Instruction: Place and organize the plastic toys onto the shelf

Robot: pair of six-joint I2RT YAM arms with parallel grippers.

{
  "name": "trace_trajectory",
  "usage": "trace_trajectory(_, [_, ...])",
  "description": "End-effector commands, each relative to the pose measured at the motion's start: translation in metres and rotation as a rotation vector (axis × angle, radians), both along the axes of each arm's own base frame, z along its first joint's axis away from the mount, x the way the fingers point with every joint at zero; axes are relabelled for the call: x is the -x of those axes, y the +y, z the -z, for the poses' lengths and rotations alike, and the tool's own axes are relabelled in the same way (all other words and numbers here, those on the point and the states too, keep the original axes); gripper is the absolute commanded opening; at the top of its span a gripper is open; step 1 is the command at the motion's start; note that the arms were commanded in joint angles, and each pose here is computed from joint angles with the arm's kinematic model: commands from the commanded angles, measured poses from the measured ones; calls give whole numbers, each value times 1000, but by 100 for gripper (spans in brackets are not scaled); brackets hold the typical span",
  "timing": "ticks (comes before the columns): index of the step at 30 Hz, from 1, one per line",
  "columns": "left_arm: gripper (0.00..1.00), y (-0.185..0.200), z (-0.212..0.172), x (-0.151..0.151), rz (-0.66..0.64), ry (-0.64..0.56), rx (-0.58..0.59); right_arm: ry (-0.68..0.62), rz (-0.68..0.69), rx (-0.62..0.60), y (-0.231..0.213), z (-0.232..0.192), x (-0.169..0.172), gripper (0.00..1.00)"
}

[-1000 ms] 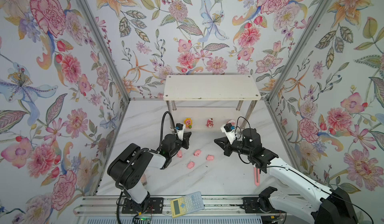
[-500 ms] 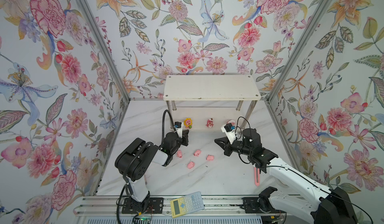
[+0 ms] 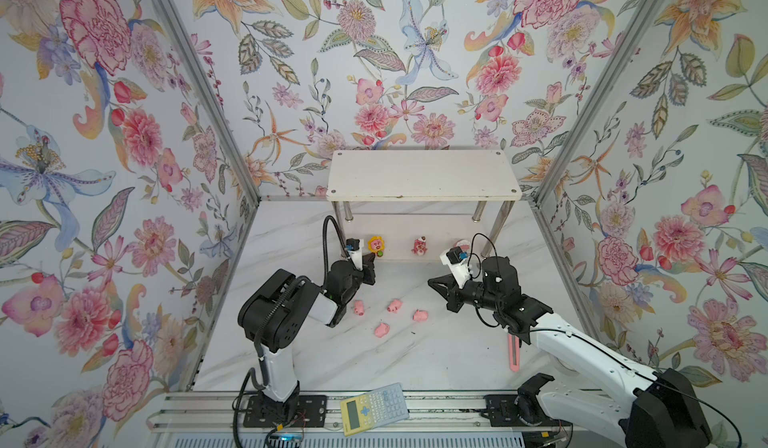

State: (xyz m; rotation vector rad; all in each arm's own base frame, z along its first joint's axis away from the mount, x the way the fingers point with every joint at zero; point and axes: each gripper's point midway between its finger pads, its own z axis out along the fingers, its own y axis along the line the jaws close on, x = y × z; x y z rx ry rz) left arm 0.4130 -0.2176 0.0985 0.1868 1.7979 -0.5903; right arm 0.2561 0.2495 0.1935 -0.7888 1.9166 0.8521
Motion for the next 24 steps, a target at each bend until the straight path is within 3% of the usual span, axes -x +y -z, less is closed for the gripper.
trace_trajectory(1, [0,5,-7,-11,-31,-29,22,11,8,-8,-2,3,0,0])
trace_trajectory(24, [0,12,3,-33,-84,-5,-30,27,4,-9,0,10,-2,0])
